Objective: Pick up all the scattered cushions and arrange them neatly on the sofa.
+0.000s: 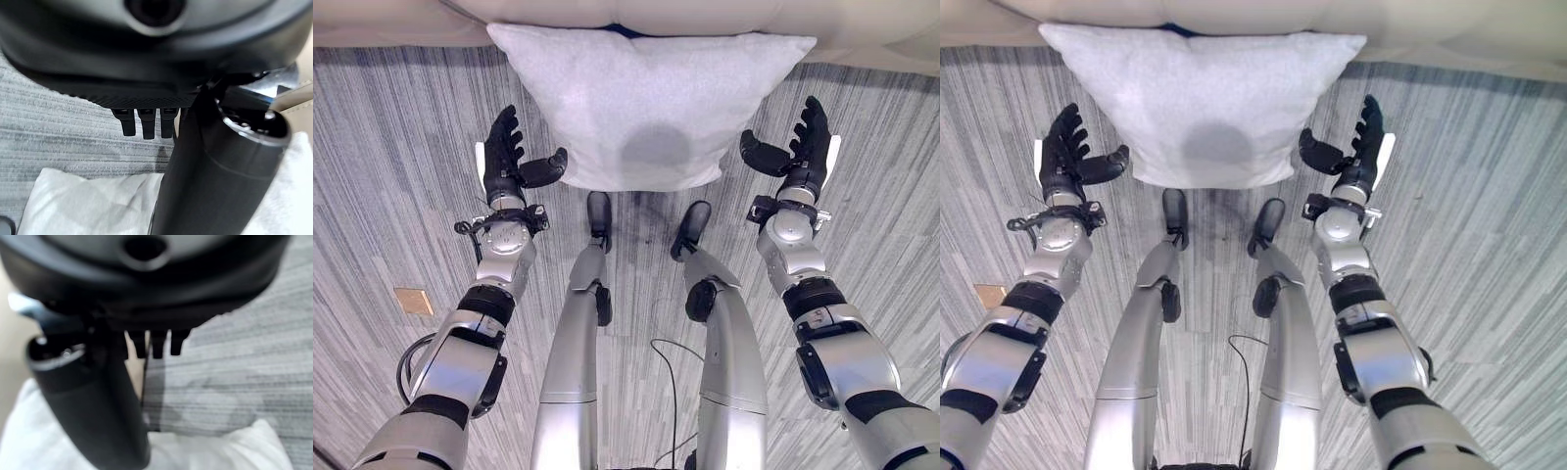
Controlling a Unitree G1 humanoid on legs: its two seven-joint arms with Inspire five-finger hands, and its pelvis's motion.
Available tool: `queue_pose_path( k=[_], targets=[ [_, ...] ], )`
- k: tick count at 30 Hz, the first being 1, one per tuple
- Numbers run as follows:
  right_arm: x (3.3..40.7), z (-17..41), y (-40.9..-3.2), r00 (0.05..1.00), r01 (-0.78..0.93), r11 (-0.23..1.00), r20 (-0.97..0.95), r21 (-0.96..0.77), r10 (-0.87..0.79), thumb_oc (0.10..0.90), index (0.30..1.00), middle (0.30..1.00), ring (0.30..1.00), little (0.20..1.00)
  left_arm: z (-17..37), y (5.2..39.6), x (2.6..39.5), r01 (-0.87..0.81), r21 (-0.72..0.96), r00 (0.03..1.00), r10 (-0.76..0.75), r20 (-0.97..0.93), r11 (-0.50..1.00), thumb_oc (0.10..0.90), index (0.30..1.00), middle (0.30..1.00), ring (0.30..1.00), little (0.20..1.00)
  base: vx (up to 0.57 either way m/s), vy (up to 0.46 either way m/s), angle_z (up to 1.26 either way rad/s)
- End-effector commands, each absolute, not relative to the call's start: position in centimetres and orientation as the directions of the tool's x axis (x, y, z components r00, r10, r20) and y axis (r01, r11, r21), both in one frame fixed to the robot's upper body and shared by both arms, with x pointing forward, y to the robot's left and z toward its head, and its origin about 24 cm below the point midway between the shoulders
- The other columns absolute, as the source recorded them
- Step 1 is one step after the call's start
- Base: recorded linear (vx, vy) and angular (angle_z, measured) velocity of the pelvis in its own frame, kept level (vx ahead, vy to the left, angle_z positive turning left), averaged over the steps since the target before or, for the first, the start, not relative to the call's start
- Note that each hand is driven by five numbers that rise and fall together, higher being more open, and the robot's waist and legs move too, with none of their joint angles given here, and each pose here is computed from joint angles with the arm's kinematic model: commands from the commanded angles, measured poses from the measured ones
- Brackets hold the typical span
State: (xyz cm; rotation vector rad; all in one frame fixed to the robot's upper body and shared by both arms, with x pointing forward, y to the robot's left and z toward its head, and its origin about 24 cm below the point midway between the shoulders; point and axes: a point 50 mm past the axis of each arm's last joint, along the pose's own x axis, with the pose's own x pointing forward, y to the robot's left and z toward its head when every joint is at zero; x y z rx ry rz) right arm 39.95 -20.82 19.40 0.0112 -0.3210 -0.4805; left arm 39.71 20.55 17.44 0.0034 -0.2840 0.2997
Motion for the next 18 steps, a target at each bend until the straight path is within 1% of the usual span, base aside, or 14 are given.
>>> queue_pose_path(
  k=[1,5,6,8,12,13,14,15,16,18],
  targets=[
    [38.9,16.2,-19.9,0.863,0.404,0.910,0.289,0.095,-0.414,0.800,0.900,0.900,0.900,0.900,14.1,21.8,38.3,-0.347,-0.055,0.906,0.349,0.239,0.936,0.800,0.900,0.900,0.900,0.900,0.01,-0.035,0.04],
    [39.5,17.9,-16.6,0.892,0.288,0.952,0.334,0.101,-0.306,0.800,0.900,0.900,0.900,0.900,16.3,19.5,39.1,-0.282,-0.075,0.911,0.292,0.292,0.956,0.800,0.900,0.900,0.900,0.900,0.02,-0.028,0.04],
    [39.5,18.0,-16.6,0.891,0.288,0.952,0.335,0.102,-0.305,0.800,0.900,0.900,0.900,0.900,16.3,19.5,39.2,-0.283,-0.075,0.910,0.292,0.293,0.956,0.800,0.900,0.900,0.900,0.900,0.01,-0.011,0.04],
    [39.9,19.1,-14.2,0.904,0.217,0.971,0.356,0.100,-0.239,0.800,0.900,0.900,0.900,0.900,17.8,17.5,39.6,-0.225,-0.100,0.913,0.245,0.327,0.969,0.800,0.900,0.900,0.900,0.900,0.01,-0.012,0.04],
    [40.2,21.6,-10.7,0.905,0.093,0.988,0.403,0.127,-0.137,0.800,0.900,0.900,0.900,0.900,21.3,14.5,40.0,-0.133,-0.110,0.892,0.168,0.421,0.985,0.800,0.900,0.900,0.900,0.900,0.00,0.000,0.00],
    [40.1,22.1,-10.0,0.902,0.062,0.989,0.417,0.134,-0.113,0.540,0.509,0.509,0.509,0.509,22.1,14.0,40.0,-0.117,-0.114,0.882,0.156,0.444,0.987,0.587,0.580,0.580,0.580,0.580,0.00,0.000,0.00],
    [40.1,22.1,-9.9,0.902,0.061,0.989,0.417,0.135,-0.113,0.408,0.312,0.312,0.312,0.312,22.1,14.0,40.0,-0.117,-0.114,0.882,0.156,0.445,0.987,0.507,0.460,0.460,0.460,0.460,0.00,0.000,0.00],
    [40.0,22.8,-9.3,0.894,0.030,0.990,0.439,0.138,-0.088,0.400,0.300,0.300,0.300,0.300,22.9,13.6,39.9,-0.099,-0.123,0.871,0.146,0.470,0.987,0.433,0.349,0.349,0.349,0.349,0.00,0.000,0.00],
    [39.8,23.4,-8.7,0.886,0.004,0.990,0.459,0.140,-0.068,0.400,0.300,0.300,0.300,0.300,23.6,13.4,39.8,-0.087,-0.138,0.861,0.144,0.487,0.987,0.400,0.300,0.300,0.300,0.300,0.00,0.000,0.00],
    [39.5,24.3,-8.0,0.866,-0.034,0.991,0.500,0.130,-0.036,0.400,0.300,0.300,0.300,0.300,24.7,13.1,39.5,-0.060,-0.166,0.843,0.139,0.520,0.984,0.400,0.300,0.300,0.300,0.300,0.00,0.000,0.00]
  ],
)
